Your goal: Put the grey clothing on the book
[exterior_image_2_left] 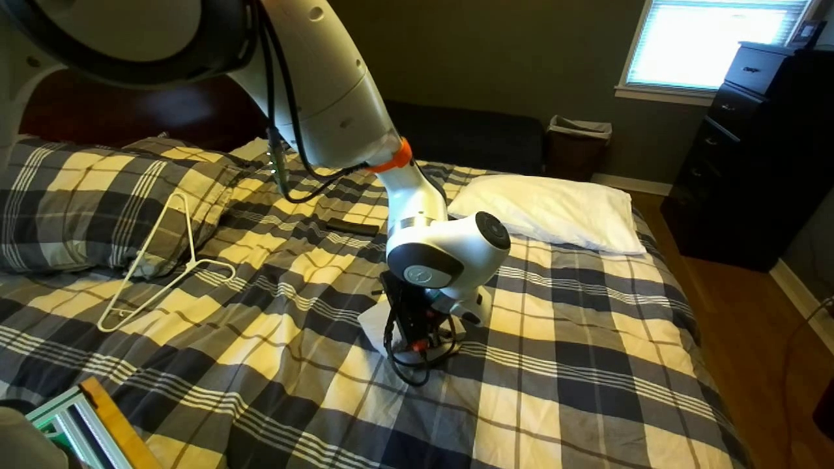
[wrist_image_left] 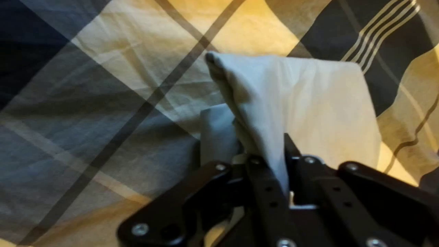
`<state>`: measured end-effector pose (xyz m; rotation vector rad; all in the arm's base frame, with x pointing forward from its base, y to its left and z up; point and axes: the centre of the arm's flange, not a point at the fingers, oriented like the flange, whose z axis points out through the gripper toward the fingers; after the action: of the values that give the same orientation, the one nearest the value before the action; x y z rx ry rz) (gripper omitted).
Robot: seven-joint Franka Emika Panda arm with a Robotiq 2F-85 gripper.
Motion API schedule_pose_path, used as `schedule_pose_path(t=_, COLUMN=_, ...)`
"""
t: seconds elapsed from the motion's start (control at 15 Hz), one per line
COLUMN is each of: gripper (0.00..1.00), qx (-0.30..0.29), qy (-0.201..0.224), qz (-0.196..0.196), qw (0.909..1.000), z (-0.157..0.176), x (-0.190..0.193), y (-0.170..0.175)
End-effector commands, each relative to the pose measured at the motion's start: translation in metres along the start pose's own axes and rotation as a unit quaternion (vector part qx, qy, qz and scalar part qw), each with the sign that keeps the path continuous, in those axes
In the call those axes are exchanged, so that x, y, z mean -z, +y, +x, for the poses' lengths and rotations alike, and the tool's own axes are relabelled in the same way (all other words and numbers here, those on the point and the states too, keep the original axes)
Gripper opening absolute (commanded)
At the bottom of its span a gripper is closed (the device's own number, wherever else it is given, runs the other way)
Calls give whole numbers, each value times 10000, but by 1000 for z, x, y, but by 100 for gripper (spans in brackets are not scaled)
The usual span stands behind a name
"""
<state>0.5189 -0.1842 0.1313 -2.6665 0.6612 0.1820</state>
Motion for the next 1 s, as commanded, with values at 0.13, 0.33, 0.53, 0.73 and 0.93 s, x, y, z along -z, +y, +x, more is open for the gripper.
schedule_pose_path(t=0.13, gripper=64, qx=-580, qy=582, qz=-582, qw=9949, z=12, x=11, y=3)
schedule_pose_path(t=0.33, gripper=86, qx=-941, qy=530, qz=-1095, qw=9881, z=-1, x=20, y=-3)
schedule_pose_path(t=0.53, gripper=100, qx=-571, qy=525, qz=-1447, qw=9864, z=-41, x=31, y=-37)
schedule_pose_path(t=0.73, gripper=100, qx=88, qy=585, qz=-1853, qw=9809, z=-67, x=29, y=-76)
schedule_pose_path(t=0.93, gripper=100, qx=485, qy=814, qz=-2362, qw=9671, z=-64, x=18, y=-108)
